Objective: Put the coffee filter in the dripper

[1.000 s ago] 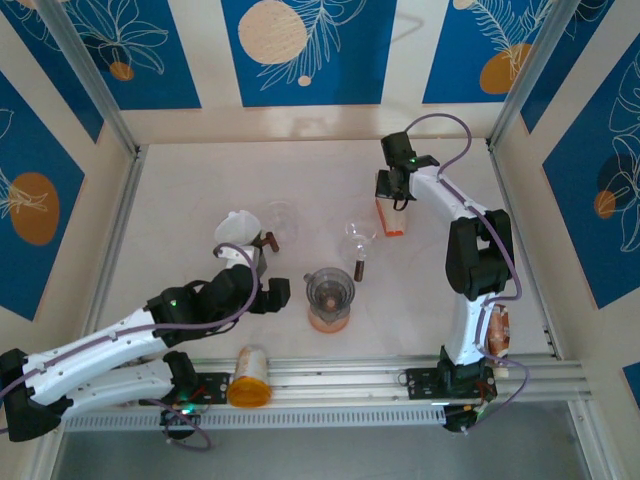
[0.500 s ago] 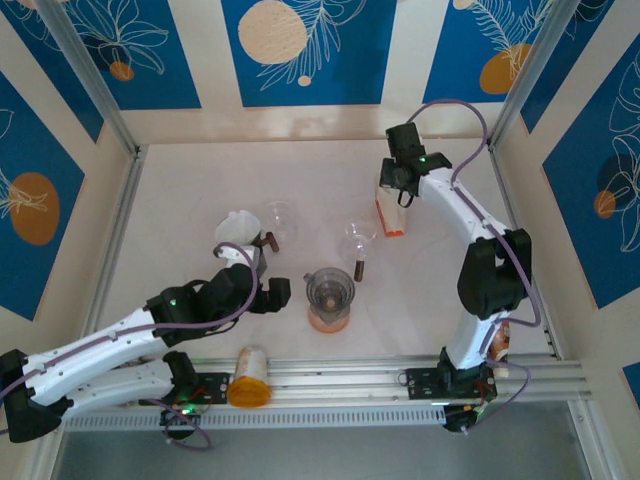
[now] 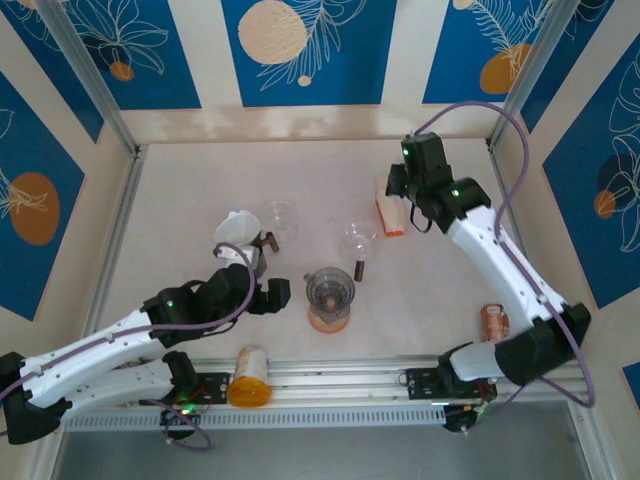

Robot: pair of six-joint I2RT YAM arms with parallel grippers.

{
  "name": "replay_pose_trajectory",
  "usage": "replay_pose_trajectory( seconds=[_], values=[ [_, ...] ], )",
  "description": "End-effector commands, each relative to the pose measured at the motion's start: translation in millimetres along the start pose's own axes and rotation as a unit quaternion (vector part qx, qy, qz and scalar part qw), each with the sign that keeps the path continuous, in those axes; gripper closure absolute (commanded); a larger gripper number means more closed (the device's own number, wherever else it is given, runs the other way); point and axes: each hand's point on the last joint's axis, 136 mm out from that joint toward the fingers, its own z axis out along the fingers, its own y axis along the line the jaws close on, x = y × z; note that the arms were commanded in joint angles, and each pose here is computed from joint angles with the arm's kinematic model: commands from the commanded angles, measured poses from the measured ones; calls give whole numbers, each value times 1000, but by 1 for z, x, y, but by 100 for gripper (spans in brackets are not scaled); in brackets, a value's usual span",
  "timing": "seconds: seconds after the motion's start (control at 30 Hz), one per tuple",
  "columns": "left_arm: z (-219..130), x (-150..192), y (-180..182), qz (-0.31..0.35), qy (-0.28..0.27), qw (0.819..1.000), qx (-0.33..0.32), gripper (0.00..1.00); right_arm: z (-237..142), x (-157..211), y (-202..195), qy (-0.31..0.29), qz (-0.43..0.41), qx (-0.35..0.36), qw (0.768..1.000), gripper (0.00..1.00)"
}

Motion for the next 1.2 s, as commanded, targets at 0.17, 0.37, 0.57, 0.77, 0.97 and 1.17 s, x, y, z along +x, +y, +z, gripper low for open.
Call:
replay_pose_trajectory(
  seconds=[0.17, 0.37, 0.57, 0.77, 0.97, 1.17],
  values=[
    [-9, -3, -2, -7, -1, 1000, 18, 0, -93, 77, 47, 73, -47, -137, 987, 100],
    [-9, 0, 0, -12, -2, 1000, 21, 0, -141, 128, 74, 154, -94, -210, 961, 100],
    [-10, 0, -1, -11, -2, 1000, 24, 0, -158, 152, 78, 197, -130, -202, 950, 100],
    [-12, -2, -4, -9, -2, 999, 31, 0, -154, 167, 90, 243, -162, -191, 937, 100],
    [-16, -5, -9, -6, -1, 999, 42, 0, -143, 173, 111, 277, -206, -189, 920, 100],
    [-19, -6, -12, -2, -1, 999, 52, 0, -132, 180, 135, 301, -232, -204, 902, 100]
  ],
)
